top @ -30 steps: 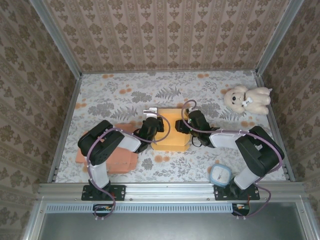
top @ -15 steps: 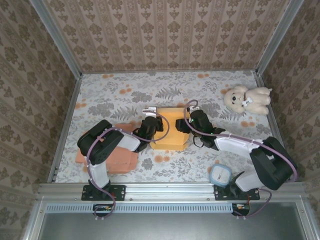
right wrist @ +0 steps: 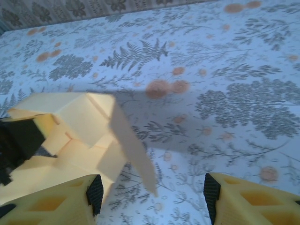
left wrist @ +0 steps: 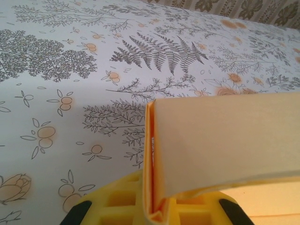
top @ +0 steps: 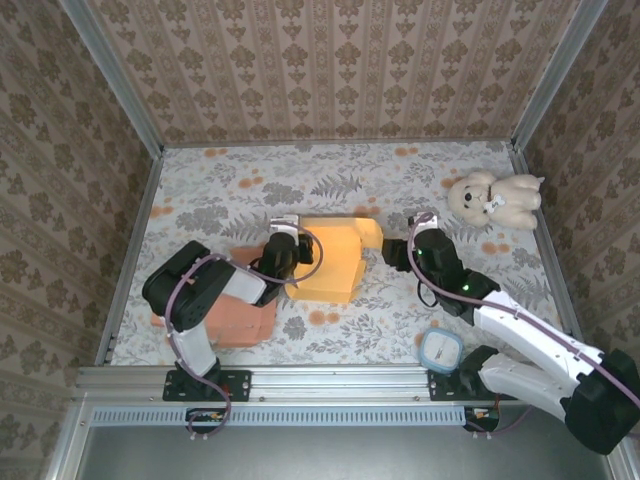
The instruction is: Fold the paper box
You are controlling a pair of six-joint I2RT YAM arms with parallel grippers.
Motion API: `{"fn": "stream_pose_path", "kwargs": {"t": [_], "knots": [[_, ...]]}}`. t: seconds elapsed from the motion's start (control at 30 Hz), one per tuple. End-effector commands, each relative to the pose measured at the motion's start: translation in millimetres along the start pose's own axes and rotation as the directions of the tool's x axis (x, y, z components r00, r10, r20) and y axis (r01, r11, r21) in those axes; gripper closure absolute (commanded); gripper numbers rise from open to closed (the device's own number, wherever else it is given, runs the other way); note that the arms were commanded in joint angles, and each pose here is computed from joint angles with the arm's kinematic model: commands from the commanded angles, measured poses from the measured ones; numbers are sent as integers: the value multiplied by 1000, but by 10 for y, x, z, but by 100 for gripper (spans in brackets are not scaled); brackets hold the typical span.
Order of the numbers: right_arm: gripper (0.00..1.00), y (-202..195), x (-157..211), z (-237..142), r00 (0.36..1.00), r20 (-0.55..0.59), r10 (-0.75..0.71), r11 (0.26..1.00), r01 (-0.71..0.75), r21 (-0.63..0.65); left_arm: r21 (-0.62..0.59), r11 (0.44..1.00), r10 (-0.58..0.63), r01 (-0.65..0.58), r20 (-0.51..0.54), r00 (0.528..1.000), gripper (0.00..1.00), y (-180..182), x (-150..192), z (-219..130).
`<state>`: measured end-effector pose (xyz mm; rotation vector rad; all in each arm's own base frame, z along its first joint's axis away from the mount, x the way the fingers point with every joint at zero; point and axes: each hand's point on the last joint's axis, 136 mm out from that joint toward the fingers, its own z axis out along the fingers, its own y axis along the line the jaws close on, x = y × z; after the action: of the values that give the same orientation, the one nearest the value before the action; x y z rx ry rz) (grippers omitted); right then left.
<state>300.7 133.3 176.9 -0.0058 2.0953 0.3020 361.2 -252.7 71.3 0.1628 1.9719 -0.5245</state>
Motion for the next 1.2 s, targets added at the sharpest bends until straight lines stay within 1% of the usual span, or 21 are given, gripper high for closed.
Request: {"fn": "stream_pose_path", "kwargs": {"t": [0.0, 0.13, 0.3, 0.47, 0.67, 0.87, 1.03, 1.17], "knots": [[38, -147, 131, 47, 998, -16, -64, 998, 64, 19, 81, 996, 29, -32, 34, 999, 100, -93, -130, -74], [41, 178, 99, 104, 995, 31, -93, 979, 97, -180, 123, 991, 39, -45, 48, 998, 100, -111, -140, -99], [43, 295, 179, 174, 992, 17, -123, 962, 124, -245, 186, 981, 51, -62, 67, 996, 100, -193, -154, -128], [45, 415, 196, 145, 989, 53, -141, 936, 150, -317, 203, 978, 30, -45, 73, 997, 100, -184, -192, -142], [46, 523, 215, 114, 984, 59, -165, 918, 175, -356, 226, 974, 9, -26, 77, 997, 100, -185, -223, -165], [48, 539, 254, 178, 982, 33, -186, 921, 186, -341, 263, 965, -8, -13, 78, 997, 100, -235, -242, -180], [48, 481, 264, 256, 980, 15, -196, 938, 192, -289, 294, 956, -10, -14, 79, 997, 100, -290, -258, -195], [47, 533, 275, 270, 979, 15, -203, 931, 197, -308, 303, 953, -17, -6, 73, 997, 100, -300, -244, -186]]}}
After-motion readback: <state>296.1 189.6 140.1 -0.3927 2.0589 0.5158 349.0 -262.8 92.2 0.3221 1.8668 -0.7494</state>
